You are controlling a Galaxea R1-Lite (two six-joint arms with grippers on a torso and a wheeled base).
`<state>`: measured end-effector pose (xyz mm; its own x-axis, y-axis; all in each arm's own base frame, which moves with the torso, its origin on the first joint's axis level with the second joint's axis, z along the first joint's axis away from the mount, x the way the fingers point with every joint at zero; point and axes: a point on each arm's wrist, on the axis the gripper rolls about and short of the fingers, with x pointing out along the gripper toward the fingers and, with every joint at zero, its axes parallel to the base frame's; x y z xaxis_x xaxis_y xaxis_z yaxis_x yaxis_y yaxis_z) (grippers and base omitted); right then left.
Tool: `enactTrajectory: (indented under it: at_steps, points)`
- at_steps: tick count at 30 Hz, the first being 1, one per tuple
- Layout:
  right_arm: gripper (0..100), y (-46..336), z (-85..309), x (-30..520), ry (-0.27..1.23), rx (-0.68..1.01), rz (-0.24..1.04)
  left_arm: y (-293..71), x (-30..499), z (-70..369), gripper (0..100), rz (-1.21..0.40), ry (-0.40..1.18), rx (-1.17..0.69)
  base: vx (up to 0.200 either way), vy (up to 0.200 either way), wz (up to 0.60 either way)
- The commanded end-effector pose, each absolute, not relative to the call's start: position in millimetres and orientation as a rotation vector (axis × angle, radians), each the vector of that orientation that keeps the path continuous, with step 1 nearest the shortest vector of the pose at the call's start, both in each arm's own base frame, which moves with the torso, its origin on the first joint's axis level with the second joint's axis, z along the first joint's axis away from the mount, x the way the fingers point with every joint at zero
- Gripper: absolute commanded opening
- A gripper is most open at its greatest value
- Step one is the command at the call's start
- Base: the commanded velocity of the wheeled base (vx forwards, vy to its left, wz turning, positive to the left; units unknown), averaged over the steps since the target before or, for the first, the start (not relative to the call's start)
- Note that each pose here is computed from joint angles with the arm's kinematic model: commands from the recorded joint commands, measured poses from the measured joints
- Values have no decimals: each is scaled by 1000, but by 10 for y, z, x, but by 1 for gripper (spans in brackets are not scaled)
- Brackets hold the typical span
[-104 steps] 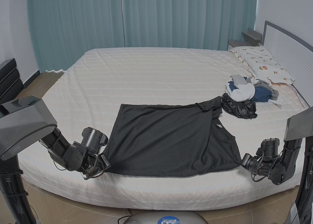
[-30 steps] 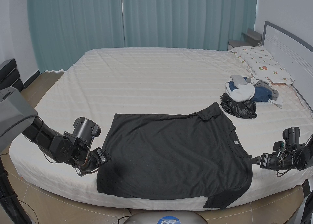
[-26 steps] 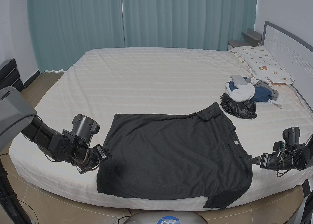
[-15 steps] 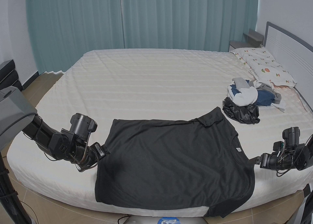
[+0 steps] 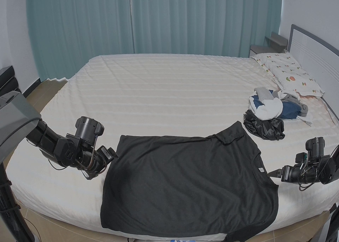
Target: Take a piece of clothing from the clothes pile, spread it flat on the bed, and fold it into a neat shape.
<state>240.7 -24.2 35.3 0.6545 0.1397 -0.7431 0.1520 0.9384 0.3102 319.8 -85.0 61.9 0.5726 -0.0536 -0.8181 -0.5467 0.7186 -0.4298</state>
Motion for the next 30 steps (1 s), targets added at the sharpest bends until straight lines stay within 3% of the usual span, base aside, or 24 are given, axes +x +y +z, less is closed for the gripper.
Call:
enactTrajectory:
  at_steps: [1, 11, 21, 30]
  points:
    - [100, -233, 349, 2408, 865, 363, -4, -834, 3379, 653, 100, 322, 890, -757, 0, 0, 0]
    - [100, -238, 300, 2448, 867, 363, -7, -795, 4129, 370, 100, 321, 831, -793, 0, 0, 0]
    - [100, -214, 224, 2454, 875, 355, -3, -665, 4735, 293, 100, 190, 755, -835, 0, 0, 0]
    - [100, -114, 236, 2439, 882, 364, 20, -698, 4921, 60, 100, 133, 645, -859, 0, 0, 0]
